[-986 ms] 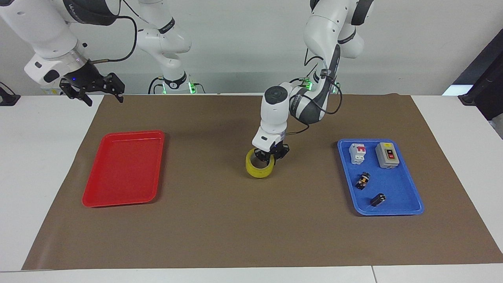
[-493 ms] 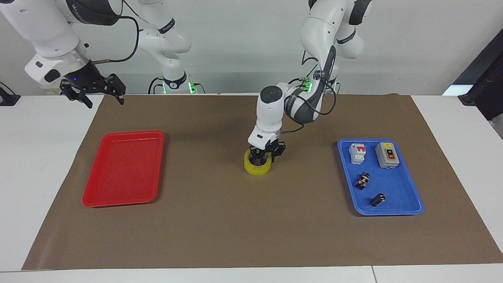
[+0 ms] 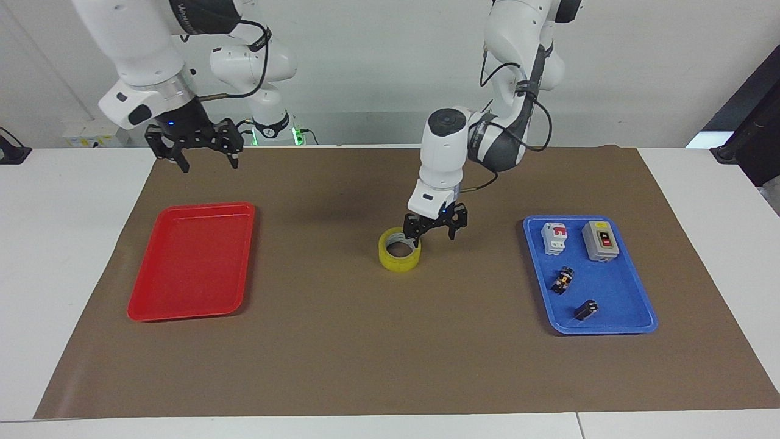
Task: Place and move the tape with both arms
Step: 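Release the tape on the table while the right gripper reaches toward it, then grasp the tape with the right gripper while the left gripper withdraws, then carry the tape with the right gripper into the red tray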
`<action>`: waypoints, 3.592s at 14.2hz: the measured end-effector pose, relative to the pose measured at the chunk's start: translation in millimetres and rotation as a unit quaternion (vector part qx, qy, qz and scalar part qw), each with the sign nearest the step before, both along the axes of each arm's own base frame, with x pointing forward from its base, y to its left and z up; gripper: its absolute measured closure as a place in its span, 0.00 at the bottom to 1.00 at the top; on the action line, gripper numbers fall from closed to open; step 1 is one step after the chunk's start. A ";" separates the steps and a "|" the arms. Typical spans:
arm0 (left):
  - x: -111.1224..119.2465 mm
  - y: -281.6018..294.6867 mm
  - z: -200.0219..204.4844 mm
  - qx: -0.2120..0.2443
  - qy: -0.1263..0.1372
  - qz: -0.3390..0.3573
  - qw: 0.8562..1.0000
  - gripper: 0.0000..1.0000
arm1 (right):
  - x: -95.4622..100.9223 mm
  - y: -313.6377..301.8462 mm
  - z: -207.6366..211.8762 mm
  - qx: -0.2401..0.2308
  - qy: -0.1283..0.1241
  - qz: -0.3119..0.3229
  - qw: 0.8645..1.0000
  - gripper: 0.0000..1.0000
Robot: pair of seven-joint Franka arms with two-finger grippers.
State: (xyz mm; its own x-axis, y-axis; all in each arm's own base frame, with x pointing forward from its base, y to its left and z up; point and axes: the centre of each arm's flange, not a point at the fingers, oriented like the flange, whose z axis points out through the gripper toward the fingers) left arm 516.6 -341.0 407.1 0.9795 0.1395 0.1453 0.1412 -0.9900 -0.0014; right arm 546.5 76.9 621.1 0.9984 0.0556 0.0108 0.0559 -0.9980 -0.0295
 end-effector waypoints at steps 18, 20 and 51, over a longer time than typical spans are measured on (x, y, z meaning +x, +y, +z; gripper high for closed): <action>34.3 332.1 222.6 -0.017 0.045 -0.051 0.998 0.00 | 10.0 284.2 -264.4 -0.001 -0.014 -0.041 0.999 0.00; 37.7 339.7 223.7 -0.024 0.050 -0.050 0.997 0.00 | 3.3 282.9 -282.1 0.001 -0.016 -0.039 0.999 0.00; 27.9 328.6 211.7 -0.027 0.079 -0.076 0.994 0.00 | 71.7 -158.7 -180.1 -0.041 0.045 0.072 0.996 0.80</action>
State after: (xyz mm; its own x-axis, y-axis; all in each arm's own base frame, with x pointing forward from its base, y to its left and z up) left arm 544.5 -12.4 618.8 0.9998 -0.0093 -0.0160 -0.0086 -0.9991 0.0426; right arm 618.2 -81.8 441.0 0.9765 0.1959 -0.0895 0.2000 -0.9790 0.0397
